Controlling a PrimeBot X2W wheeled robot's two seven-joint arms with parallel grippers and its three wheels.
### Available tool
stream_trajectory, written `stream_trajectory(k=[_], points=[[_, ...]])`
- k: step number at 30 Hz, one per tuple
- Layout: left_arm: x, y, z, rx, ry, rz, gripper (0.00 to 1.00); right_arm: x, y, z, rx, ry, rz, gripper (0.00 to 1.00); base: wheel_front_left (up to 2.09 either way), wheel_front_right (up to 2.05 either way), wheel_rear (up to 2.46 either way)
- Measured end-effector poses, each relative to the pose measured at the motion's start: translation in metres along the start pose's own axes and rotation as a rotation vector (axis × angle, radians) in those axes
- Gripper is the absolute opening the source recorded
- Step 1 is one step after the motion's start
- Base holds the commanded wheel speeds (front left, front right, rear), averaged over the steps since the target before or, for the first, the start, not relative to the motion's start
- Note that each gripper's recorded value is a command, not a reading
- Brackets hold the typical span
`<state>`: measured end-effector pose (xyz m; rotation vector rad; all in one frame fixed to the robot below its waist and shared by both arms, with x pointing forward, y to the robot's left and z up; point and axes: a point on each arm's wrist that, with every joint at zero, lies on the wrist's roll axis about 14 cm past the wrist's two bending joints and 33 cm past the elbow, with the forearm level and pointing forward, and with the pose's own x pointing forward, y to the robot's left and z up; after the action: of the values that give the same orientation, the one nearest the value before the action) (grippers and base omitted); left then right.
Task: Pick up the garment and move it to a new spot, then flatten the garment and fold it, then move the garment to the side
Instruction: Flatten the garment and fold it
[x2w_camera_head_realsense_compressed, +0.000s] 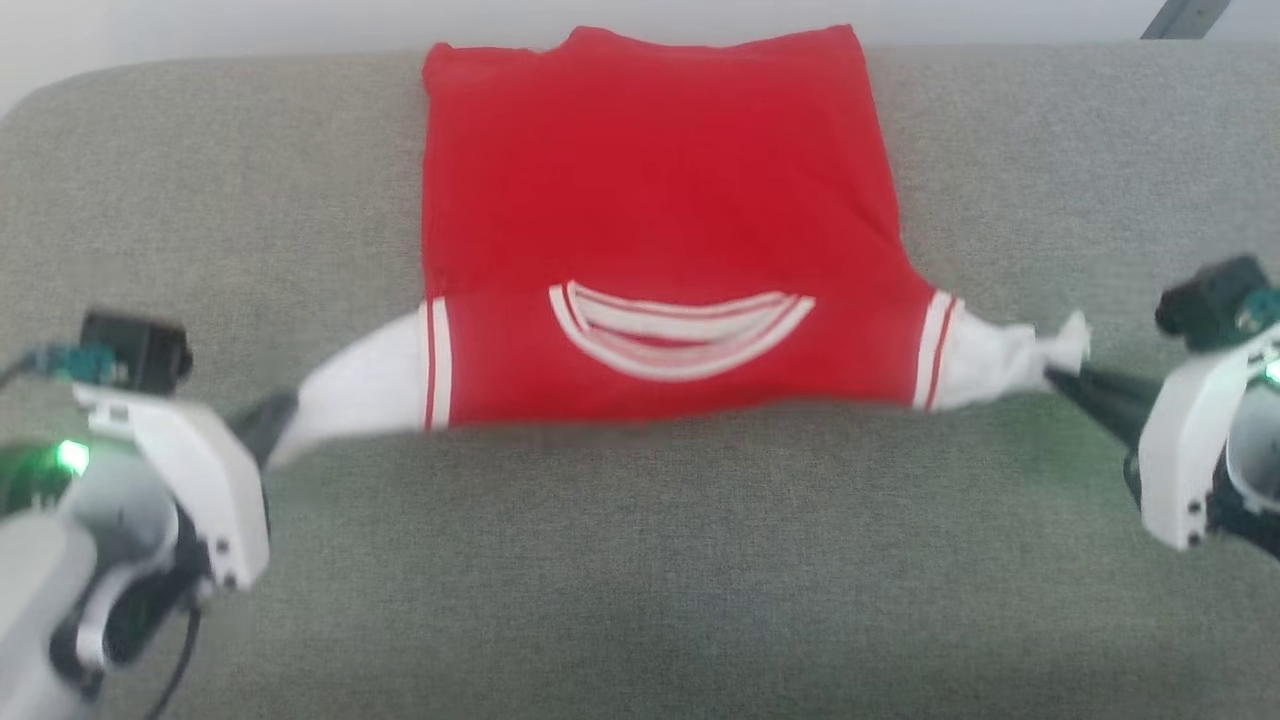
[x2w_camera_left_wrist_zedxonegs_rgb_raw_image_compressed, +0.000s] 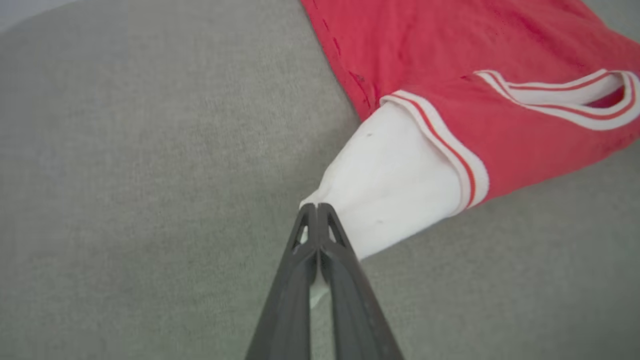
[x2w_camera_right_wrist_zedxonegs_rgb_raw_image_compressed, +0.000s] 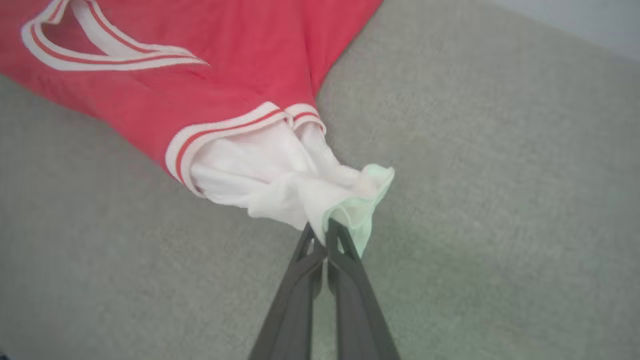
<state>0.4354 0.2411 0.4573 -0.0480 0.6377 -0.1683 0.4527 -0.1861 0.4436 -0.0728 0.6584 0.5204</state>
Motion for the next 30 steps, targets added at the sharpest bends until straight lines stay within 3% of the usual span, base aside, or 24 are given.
stream_trajectory(k=[17,25,26,27,28,30], points=[[-0.044,0.011,-0.121,-0.083,0.388,0.118,0.00,-0.046,0.047,-0.107,0.163,0.386,0.148,0.00,0.00,0.00,0.00],[-0.036,-0.001,-0.133,-0.121,0.392,0.097,0.00,-0.042,0.043,-0.124,0.220,0.417,0.115,0.00,0.00,0.00,0.00],[-0.035,-0.001,-0.133,-0.114,0.389,0.095,0.00,-0.040,0.042,-0.126,0.220,0.419,0.107,0.06,0.00,0.00,0.00],[-0.033,-0.003,-0.133,-0.114,0.384,0.090,0.00,-0.038,0.040,-0.128,0.216,0.420,0.095,0.44,0.00,0.00,0.00],[-0.031,-0.005,-0.132,-0.121,0.378,0.085,0.00,-0.036,0.041,-0.130,0.214,0.426,0.091,0.53,0.00,0.00,0.00],[-0.027,-0.008,-0.129,-0.119,0.362,0.077,0.00,-0.032,0.041,-0.129,0.200,0.429,0.087,1.00,0.00,0.00,0.00]])
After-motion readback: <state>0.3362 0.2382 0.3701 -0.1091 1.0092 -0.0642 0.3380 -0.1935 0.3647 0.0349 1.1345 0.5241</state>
